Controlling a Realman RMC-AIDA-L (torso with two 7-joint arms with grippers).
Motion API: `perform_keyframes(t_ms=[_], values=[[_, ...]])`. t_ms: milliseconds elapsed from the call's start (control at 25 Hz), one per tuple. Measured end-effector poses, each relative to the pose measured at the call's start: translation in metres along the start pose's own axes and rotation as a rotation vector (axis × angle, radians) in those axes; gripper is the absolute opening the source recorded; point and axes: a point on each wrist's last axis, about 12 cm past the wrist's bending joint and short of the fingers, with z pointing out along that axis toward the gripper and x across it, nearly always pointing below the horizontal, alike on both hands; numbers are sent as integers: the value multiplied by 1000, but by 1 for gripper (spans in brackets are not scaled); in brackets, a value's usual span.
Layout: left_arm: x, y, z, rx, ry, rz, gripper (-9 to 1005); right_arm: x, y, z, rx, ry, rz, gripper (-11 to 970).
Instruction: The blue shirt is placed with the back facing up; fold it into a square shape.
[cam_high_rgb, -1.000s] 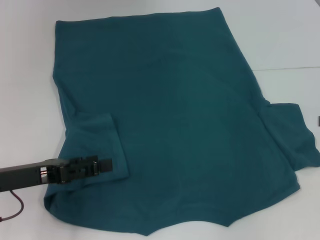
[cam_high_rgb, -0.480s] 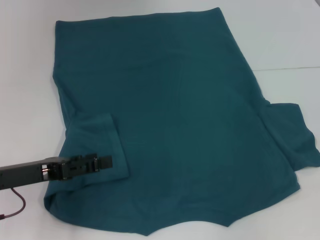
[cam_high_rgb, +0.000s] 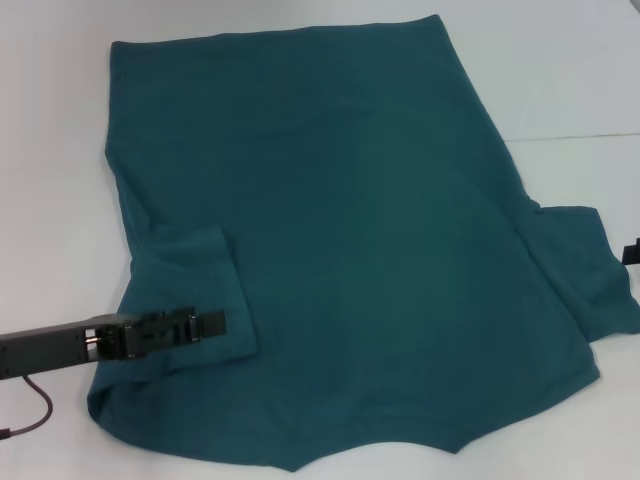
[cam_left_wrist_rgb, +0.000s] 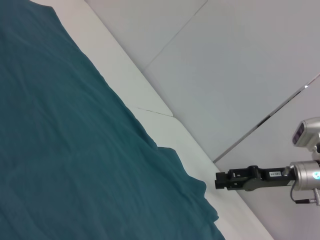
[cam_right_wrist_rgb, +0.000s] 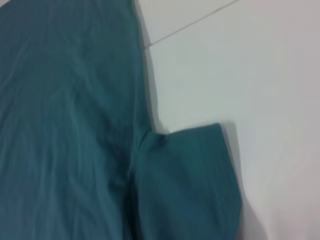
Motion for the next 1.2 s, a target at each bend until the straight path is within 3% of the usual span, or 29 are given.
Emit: perform_keyframes(t_ms=[440, 1200], values=[[-1, 0, 0, -5, -5, 2, 829, 2, 10, 23, 29, -9, -24, 450], [0, 5, 1, -33, -8, -10, 829, 3, 21, 37, 40, -3, -50, 437]])
